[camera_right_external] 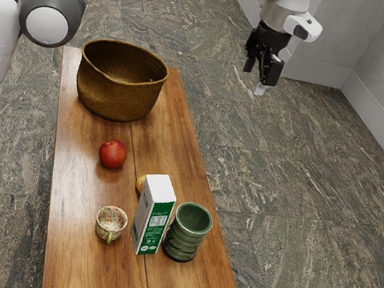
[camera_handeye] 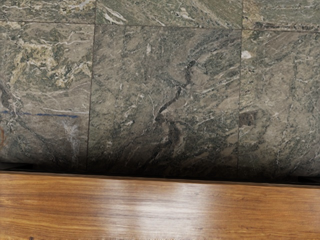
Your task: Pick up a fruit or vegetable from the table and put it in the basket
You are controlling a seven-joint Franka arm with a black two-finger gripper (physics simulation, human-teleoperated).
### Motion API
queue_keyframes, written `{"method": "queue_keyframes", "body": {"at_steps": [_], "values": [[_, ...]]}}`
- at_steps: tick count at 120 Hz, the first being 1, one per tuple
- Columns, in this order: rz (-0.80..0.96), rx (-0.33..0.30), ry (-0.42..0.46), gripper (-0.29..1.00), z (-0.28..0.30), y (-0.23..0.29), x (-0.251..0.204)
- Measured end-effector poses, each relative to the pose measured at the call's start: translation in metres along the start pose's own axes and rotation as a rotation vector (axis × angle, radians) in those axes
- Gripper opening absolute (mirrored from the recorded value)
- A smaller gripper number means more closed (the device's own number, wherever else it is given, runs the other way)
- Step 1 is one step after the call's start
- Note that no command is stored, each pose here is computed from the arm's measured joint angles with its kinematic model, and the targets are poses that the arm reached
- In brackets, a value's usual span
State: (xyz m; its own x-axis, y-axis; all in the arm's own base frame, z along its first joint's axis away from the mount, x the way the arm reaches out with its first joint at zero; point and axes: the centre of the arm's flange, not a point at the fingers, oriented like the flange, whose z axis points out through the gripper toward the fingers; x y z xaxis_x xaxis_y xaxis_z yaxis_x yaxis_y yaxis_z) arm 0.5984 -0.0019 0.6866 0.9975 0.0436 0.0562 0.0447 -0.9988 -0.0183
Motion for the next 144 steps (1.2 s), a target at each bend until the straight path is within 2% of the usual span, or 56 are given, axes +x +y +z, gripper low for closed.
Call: {"method": "queue_keyframes", "body": {"at_steps": [42,54,66,73,79,91,104,124,134,144], "values": [[-0.014,-0.001,-0.004,0.70,-0.001,0.000,-0.001],[-0.026,-0.006,0.151,0.70,-0.089,-0.006,-0.029],[-0.049,0.011,0.155,0.70,-0.114,-0.022,-0.051],[-0.044,0.037,0.052,0.70,-0.087,-0.030,-0.069],[-0.027,0.053,-0.052,0.70,-0.042,-0.032,-0.111],[0.046,0.078,-0.142,0.70,0.026,-0.013,-0.169],[0.111,0.095,-0.140,0.70,0.051,0.005,-0.179],[0.207,0.067,-0.117,0.70,0.056,0.030,-0.181],[0.210,0.064,-0.070,0.70,0.057,0.018,-0.231],[0.244,0.061,-0.066,0.70,0.068,0.022,-0.242]]}}
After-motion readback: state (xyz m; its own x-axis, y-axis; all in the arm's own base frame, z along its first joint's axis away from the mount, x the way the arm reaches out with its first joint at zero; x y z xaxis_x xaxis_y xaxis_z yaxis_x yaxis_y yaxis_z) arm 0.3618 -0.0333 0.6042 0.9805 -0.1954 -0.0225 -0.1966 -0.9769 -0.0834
